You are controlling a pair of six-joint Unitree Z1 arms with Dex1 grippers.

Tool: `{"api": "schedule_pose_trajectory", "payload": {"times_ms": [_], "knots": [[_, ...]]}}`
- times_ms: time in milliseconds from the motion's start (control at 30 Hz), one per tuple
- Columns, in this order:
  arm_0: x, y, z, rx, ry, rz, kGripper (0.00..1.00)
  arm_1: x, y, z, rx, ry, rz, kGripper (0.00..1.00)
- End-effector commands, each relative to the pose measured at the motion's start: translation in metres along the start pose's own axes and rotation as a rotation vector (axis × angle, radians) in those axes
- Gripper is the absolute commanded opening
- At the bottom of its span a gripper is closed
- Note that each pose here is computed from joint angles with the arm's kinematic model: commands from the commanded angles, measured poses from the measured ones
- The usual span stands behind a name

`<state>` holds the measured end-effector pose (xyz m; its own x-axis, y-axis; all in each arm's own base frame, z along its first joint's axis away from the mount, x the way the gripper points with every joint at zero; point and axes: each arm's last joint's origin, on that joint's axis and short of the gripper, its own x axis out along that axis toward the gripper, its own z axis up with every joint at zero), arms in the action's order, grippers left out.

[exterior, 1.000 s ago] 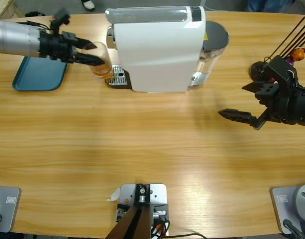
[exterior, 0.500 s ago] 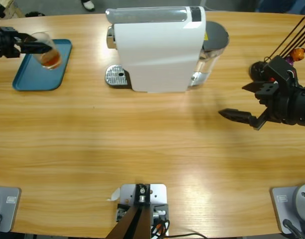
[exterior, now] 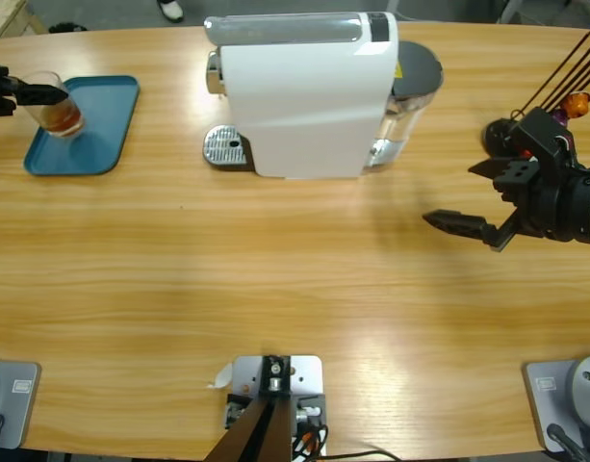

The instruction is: Pour coffee

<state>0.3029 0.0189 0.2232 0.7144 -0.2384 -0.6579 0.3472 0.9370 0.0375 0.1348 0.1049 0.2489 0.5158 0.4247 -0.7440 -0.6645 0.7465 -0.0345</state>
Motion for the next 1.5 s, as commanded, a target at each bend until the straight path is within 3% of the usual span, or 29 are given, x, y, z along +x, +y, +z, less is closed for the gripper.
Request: {"api": "schedule_pose_trajectory", "payload": {"times_ms": [33, 367, 400, 433, 467, 733, 1033, 1200, 1333, 1500], "knots": [[0.035, 0.009, -0.019, -0.07, 0.05, -0.023, 0.0, 0.008, 0.002, 0.0, -0.007, 0.027, 0.012, 1.0], [0.041, 0.009, -0.021, -0.072, 0.02, -0.086, 0.0, 0.009, 0.002, 0.0, -0.007, 0.033, 0.013, 1.0], [0.042, 0.009, -0.02, -0.074, 0.017, -0.097, 0.216, 0.009, 0.002, 0.001, -0.007, 0.033, 0.013, 1.0], [0.042, 0.008, -0.02, -0.075, 0.012, -0.112, 0.799, 0.009, 0.002, 0.001, -0.007, 0.033, 0.013, 1.0], [0.041, 0.008, -0.02, -0.074, 0.01, -0.115, 0.975, 0.009, 0.002, 0.001, -0.007, 0.033, 0.013, 1.0], [0.024, 0.002, -0.032, -0.082, 0.032, -0.078, 0.991, 0.007, 0.002, 0.0, -0.007, 0.026, 0.012, 1.0], [-0.048, -0.015, -0.023, -0.048, -0.054, 0.015, 0.991, 0.004, 0.002, -0.001, -0.008, 0.017, 0.01, 1.0], [-0.116, -0.046, -0.04, -0.092, 0.017, 0.057, 0.991, 0.001, 0.002, -0.002, -0.009, 0.006, 0.01, 1.0], [-0.141, -0.081, -0.059, -0.062, 0.043, -0.086, 0.991, 0.002, 0.002, -0.002, -0.009, 0.01, 0.008, 1.0], [-0.151, -0.112, -0.042, 0.014, 0.073, -0.277, 0.991, 0.008, 0.001, -0.001, -0.01, 0.034, -0.004, 1.0]]}}
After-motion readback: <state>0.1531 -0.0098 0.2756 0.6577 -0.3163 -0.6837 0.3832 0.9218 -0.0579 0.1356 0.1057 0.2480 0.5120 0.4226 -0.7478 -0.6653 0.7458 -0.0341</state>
